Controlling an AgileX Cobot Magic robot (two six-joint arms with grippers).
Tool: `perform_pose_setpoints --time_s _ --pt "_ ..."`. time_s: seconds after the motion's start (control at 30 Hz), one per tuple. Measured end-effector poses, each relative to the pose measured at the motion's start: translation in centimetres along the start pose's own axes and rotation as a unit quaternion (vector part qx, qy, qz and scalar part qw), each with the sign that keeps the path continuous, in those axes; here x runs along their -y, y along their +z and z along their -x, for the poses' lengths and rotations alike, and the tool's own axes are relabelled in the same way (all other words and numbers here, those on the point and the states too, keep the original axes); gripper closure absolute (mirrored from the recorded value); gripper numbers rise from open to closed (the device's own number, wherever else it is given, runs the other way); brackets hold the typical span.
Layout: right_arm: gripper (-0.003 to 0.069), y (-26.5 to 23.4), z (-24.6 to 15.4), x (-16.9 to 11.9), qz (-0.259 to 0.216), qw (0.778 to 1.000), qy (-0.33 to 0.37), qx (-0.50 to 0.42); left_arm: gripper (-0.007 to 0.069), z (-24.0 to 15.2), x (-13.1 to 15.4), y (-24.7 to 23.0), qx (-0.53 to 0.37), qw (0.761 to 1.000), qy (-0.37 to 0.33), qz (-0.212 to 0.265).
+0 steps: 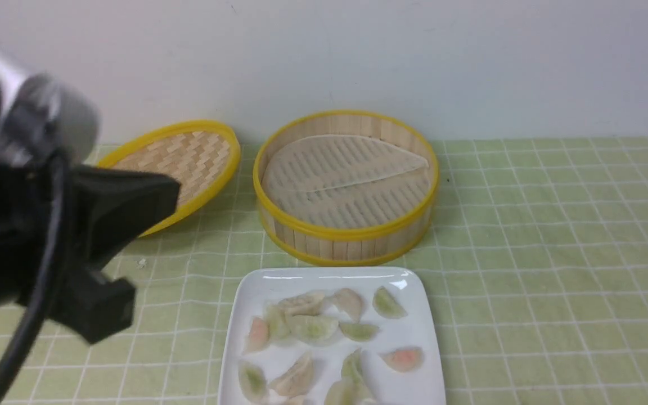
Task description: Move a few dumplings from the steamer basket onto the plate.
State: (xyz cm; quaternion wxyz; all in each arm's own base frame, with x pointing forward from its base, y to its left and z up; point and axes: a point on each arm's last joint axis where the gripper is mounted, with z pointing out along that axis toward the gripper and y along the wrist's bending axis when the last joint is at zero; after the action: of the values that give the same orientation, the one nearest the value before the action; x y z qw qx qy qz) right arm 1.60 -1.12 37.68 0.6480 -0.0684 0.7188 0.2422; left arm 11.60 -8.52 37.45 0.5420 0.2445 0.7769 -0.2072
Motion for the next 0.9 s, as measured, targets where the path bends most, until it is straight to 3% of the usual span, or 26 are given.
perform_pose_setpoints --time_s 0.23,0.5,0.9 --pt "0.0673 -2.3 -1.8 0.4 0.068 0.984 -0.016 0.163 0.0631 -5.0 -0.3 -2.3 0.069 0.997 -0.031 0.012" --pt "0.0673 -2.2 -1.7 0.1 0.086 0.978 -0.018 0.188 0.0631 -7.1 -0.5 -1.5 0.076 0.994 -0.080 0.014" --pt "0.0673 -2.2 -1.7 0.1 0.086 0.978 -0.018 0.188 0.0631 -7.1 -0.5 -1.5 0.081 0.993 -0.082 0.014"
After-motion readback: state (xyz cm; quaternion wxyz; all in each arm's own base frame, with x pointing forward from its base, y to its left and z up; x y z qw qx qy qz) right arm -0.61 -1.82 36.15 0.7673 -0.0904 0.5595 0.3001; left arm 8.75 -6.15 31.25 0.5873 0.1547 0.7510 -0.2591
